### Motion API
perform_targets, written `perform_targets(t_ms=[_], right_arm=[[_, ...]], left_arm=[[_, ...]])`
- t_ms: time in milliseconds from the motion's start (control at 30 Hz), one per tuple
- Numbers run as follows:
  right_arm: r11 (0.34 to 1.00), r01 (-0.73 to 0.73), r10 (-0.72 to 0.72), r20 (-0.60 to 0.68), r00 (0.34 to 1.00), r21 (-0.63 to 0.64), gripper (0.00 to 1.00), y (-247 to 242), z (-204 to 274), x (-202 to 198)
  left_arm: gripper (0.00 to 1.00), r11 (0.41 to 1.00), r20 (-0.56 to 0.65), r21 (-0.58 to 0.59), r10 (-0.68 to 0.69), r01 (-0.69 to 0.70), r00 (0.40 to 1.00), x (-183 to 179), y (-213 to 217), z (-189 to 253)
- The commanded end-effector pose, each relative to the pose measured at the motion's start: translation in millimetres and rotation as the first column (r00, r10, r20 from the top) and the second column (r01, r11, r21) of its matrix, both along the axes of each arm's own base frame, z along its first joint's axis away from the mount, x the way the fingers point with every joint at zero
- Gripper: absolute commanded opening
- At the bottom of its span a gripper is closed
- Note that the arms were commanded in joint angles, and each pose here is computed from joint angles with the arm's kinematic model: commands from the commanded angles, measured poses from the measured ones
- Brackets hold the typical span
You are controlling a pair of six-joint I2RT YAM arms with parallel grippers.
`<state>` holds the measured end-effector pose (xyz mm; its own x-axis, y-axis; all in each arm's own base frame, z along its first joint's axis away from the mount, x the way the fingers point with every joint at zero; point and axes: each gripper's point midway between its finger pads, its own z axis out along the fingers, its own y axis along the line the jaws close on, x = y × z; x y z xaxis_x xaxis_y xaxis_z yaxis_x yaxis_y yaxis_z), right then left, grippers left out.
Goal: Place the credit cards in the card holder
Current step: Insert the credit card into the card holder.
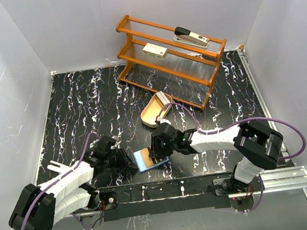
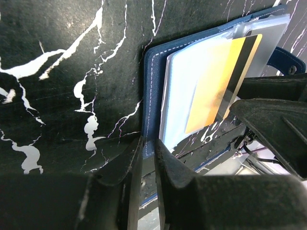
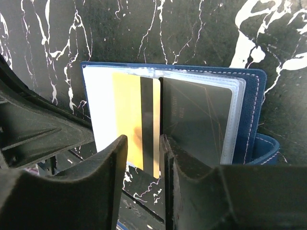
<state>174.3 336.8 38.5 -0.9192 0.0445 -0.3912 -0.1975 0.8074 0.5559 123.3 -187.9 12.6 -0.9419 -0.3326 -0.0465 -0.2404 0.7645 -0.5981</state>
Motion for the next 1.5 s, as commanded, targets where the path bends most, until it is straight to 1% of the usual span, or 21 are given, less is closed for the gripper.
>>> perform_targets(t_ms=[0,133,233,400,533,700,733,800,933,1067,1133,1267,1333,1467], right_arm=[[0.992,0.020,-0.016,0.039,0.999,-0.122,0.35,-18.6,-1.2,6.2],[0.993,-0.001,0.006,0.035,0.999,-0.116,0.40,-11.0,-0.7,6.5],[0.993,-0.024,0.027,0.028,0.999,-0.114,0.42,-2.7,-4.9,2.4],[0.993,-0.069,0.072,0.023,0.997,-0.100,0.42,15.2,-5.8,-6.0],[0.993,-0.092,0.095,0.037,0.995,-0.074,0.42,26.6,4.0,-9.4],[0.987,-0.146,0.150,0.068,0.986,-0.065,0.43,27.2,16.1,-12.2],[0.986,-0.149,0.155,0.074,0.985,-0.073,0.43,25.3,18.4,-12.0],[0.984,-0.148,0.157,0.089,0.984,-0.097,0.43,19.3,24.4,-11.1],[0.984,-0.097,0.118,0.137,0.983,-0.151,0.44,-2.2,40.8,-5.0],[0.975,-0.041,0.085,0.196,0.977,-0.220,0.55,-26.9,51.6,2.2],[0.965,-0.014,0.072,0.213,0.974,-0.262,0.58,-38.0,53.9,5.7],[0.931,0.017,0.069,0.222,0.973,-0.364,0.60,-58.0,48.9,9.8],[0.910,0.031,0.070,0.227,0.971,-0.413,0.62,-69.2,45.1,11.8],[0.888,0.044,0.084,0.255,0.963,-0.458,0.64,-81.3,43.9,16.7]], left_arm=[[0.18,0.999,-0.022,0.039,0.012,-0.012,1.000,-8.8,10.0,-8.0],[0.23,1.000,-0.013,0.005,0.023,-0.022,1.000,-5.3,4.6,-3.0],[0.24,1.000,-0.013,0.019,0.021,-0.020,1.000,-3.0,5.0,-3.7],[0.24,0.999,-0.023,0.041,0.006,-0.005,1.000,-3.3,6.4,-6.8],[0.25,1.000,-0.018,0.028,0.004,-0.004,1.000,-1.9,4.1,-3.6],[0.27,1.000,0.006,0.029,-0.004,0.003,1.000,5.4,1.3,8.1],[0.29,1.000,0.013,0.031,-0.004,0.003,1.000,7.9,0.6,12.0],[0.35,1.000,0.013,0.026,0.005,-0.005,1.000,9.0,-0.2,15.9],[0.44,0.999,0.028,0.020,0.031,-0.031,0.999,12.7,-0.1,23.8],[0.54,0.996,0.056,0.071,0.058,-0.062,0.997,18.1,9.0,29.9],[0.59,0.995,0.070,0.072,0.063,-0.068,0.996,20.9,9.0,32.2],[0.65,0.996,0.057,0.066,0.055,-0.058,0.997,22.2,5.4,28.5],[0.66,0.996,0.042,0.069,0.051,-0.054,0.998,21.2,4.6,24.0],[0.66,0.998,0.039,0.056,0.034,-0.036,0.999,21.9,0.7,20.7]])
